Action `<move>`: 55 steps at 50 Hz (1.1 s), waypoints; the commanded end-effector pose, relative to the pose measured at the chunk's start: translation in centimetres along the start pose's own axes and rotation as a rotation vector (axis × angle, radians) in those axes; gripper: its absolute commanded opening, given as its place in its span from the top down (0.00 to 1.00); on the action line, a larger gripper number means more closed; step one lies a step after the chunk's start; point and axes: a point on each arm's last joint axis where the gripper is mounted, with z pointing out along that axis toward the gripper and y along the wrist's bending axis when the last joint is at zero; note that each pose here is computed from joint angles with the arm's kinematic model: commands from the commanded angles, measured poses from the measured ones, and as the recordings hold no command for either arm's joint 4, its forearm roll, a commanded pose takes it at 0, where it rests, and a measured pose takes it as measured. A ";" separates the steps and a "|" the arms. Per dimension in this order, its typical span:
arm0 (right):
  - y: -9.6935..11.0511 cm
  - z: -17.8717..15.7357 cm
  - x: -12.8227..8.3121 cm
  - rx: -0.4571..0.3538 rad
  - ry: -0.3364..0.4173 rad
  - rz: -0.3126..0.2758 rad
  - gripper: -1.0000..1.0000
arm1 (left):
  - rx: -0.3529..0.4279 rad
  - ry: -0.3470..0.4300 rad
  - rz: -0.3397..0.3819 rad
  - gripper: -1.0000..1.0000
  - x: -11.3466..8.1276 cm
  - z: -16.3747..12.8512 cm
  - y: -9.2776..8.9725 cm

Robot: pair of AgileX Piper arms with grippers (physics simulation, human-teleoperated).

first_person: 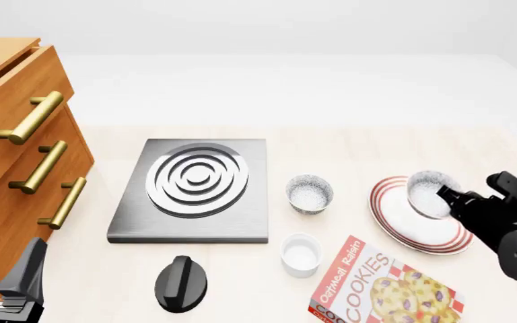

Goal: Pick the akita bowl next to the plate and place it on the plate.

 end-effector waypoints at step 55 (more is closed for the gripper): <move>-1.9 3.6 1.6 0.058 0.049 -0.044 1.00 | 0.000 0.000 0.000 0.00 0.0 0.0 0.0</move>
